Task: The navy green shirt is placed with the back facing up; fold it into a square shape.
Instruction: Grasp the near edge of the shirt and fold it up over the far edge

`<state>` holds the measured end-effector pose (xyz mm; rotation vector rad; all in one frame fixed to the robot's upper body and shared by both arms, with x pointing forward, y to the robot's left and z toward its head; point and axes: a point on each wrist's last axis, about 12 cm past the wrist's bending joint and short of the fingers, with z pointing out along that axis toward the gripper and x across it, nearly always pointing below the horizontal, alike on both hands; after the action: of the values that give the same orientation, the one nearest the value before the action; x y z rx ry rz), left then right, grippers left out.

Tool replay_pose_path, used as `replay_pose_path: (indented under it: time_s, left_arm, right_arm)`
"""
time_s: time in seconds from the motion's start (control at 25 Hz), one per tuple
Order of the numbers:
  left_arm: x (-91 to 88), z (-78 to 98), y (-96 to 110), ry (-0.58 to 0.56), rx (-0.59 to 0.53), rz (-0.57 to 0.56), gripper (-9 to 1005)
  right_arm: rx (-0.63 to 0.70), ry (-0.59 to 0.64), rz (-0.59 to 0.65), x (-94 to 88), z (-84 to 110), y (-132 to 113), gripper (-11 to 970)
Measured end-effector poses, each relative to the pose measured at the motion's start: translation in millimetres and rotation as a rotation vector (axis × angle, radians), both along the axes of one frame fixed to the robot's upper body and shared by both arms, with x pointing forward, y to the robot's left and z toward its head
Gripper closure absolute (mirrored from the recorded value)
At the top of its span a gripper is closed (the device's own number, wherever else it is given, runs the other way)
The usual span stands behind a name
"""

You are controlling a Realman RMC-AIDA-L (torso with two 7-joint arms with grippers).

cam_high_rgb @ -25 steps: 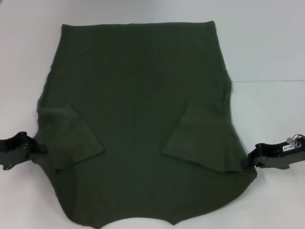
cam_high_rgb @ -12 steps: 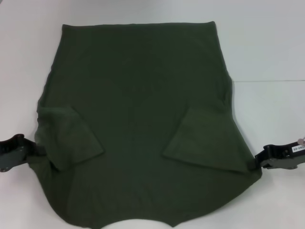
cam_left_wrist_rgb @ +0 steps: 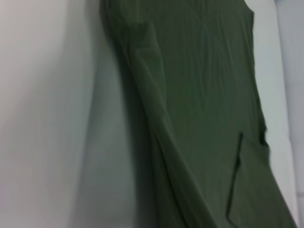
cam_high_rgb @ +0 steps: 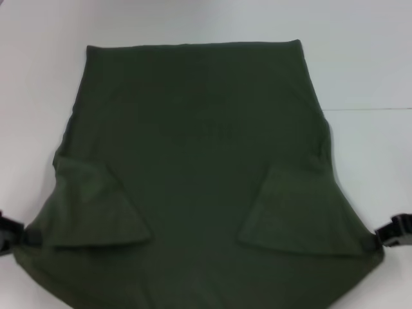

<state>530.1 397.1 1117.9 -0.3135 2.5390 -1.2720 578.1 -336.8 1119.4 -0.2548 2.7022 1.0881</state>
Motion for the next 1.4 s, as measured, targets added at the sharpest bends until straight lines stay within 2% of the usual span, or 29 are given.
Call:
replay_pose_path:
  time_s: [0.24, 0.36, 0.48, 0.64, 0.8, 0.92, 1.12, 1.4]
  left_arm:
    - [-29.8, 10.0, 10.6, 0.034, -0.090, -0.054, 981]
    - [-29.0, 15.6, 12.6, -0.008, -0.124, -0.045, 981]
    - [-12.7, 22.3, 11.6, -0.089, -0.167, 0.018, 980]
    - [23.4, 30.9, 5.1, -0.215, -0.227, 0.155, 980]
    - [55.7, 38.1, -3.5, -0.314, -0.239, 0.259, 981]
    - [78.4, 36.8, -14.9, -0.369, -0.228, 0.334, 981]
    - [98.6, 25.4, -35.7, -0.432, -0.192, 0.416, 981]
    - [111.2, 3.6, -64.3, -0.522, -0.123, 0.524, 981]
  right_arm:
    - [0.013, 0.041, 0.012, -16.1, -1.3, -16.2, 944]
    - [0.038, 0.010, -0.019, -13.2, 3.9, -20.3, 945]
    - [0.100, -0.069, -0.100, -1.1, 17.4, -24.8, 945]
    - [0.152, -0.184, -0.213, 17.9, 33.9, -30.5, 945]
    - [0.216, -0.298, -0.346, 35.2, 46.2, -36.4, 945]
    - [0.273, -0.365, -0.422, 47.2, 52.2, -33.2, 945]
    - [0.286, -0.416, -0.516, 68.4, 44.0, -9.4, 945]
    - [0.184, -0.478, -0.607, 94.9, 17.3, 38.6, 944]
